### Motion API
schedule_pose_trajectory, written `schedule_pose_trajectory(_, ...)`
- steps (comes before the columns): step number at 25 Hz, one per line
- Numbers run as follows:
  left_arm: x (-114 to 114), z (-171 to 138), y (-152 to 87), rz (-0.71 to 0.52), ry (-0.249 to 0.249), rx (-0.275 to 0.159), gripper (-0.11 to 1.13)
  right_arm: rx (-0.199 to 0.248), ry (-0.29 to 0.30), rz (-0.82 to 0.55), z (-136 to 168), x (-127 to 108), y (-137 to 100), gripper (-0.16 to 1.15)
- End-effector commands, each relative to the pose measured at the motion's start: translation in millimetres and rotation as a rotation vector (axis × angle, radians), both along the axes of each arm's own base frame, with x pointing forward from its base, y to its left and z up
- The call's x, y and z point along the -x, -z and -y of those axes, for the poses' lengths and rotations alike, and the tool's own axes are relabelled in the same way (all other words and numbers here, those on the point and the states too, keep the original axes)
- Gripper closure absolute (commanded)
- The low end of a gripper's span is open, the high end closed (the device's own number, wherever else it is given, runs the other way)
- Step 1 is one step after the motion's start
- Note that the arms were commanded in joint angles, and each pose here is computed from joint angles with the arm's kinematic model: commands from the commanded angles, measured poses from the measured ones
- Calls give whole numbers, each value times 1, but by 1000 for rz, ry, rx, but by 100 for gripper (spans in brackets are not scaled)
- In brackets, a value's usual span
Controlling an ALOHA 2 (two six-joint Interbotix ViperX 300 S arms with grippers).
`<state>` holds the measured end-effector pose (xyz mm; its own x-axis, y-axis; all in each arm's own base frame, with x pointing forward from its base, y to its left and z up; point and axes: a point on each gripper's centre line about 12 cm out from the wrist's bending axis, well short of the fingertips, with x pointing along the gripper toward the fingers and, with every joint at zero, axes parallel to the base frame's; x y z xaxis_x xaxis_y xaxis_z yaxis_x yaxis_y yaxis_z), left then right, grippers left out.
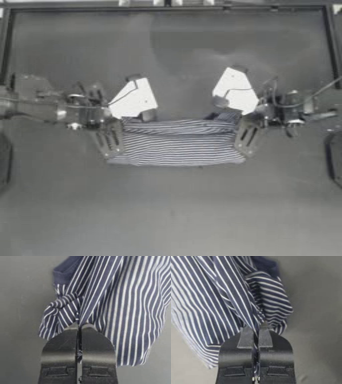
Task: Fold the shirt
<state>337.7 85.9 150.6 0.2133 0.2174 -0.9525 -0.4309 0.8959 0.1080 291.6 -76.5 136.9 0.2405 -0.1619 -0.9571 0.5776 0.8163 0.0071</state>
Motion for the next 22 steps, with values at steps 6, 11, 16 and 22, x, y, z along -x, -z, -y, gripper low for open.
schedule_pose_trajectory(6,-2,-10,8,-24,8,-4,96,11,14,-8,16,2,3,93)
schedule_pose_trajectory(11,-4,-12,9,-22,6,-7,86,16,11,-7,22,0,4,93)
schedule_pose_trajectory(16,-5,-15,8,-18,-5,-5,61,20,5,-20,25,-4,9,85)
schedule_pose_trajectory(22,-10,-18,2,3,-10,-10,39,18,12,-24,29,-13,9,29)
